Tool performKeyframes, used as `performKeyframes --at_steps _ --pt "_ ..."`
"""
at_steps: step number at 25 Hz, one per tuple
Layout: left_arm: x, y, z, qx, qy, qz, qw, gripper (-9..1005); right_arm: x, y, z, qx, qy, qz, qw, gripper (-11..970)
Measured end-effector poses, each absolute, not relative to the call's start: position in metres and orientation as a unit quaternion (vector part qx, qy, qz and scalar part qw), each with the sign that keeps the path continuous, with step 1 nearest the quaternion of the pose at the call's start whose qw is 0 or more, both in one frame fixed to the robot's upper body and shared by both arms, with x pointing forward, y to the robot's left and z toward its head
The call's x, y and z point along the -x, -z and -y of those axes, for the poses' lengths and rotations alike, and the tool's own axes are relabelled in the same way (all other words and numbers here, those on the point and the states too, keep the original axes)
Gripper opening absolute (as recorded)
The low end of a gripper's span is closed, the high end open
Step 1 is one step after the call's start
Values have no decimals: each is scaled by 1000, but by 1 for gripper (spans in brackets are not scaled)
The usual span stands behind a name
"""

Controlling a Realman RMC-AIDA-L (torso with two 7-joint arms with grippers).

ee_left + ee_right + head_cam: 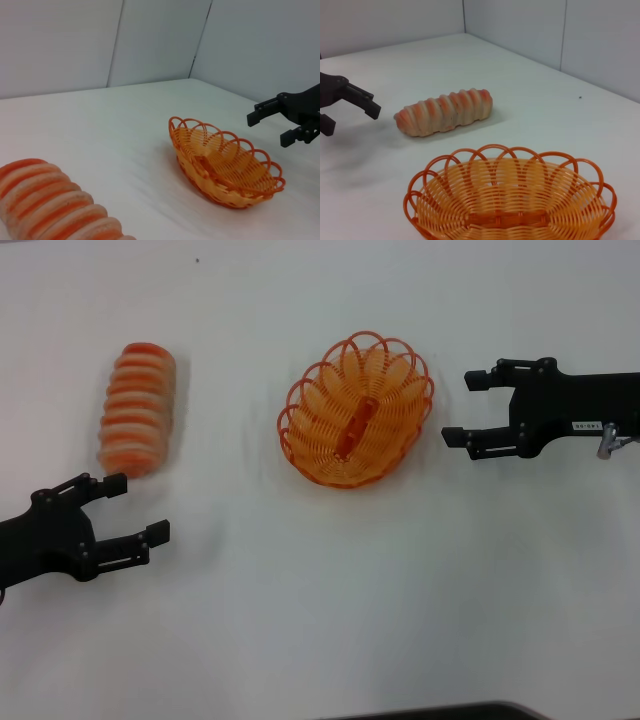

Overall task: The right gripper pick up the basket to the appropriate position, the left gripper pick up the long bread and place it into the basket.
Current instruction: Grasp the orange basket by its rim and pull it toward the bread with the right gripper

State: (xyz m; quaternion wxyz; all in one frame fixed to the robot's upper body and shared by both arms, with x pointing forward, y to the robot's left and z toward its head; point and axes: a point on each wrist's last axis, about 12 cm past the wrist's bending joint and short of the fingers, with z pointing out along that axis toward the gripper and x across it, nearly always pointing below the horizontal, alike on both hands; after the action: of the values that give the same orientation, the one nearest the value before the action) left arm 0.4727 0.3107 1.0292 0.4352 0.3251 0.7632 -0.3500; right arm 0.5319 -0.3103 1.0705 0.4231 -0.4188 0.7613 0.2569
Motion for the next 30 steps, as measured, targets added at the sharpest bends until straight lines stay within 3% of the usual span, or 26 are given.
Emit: performKeyframes --at_steps 21,25,30 --pt "-480 -1030 -309 -324 339 -764 444 933 -532 -1078 308 396 -291 -764 418 863" --pt "-481 -1031 -308 -324 340 -763 444 933 -541 -1098 309 352 -314 -785 402 863" --pt "-483 -1032 -307 -326 341 -761 445 933 -572 -1152 302 257 -329 -845 334 862"
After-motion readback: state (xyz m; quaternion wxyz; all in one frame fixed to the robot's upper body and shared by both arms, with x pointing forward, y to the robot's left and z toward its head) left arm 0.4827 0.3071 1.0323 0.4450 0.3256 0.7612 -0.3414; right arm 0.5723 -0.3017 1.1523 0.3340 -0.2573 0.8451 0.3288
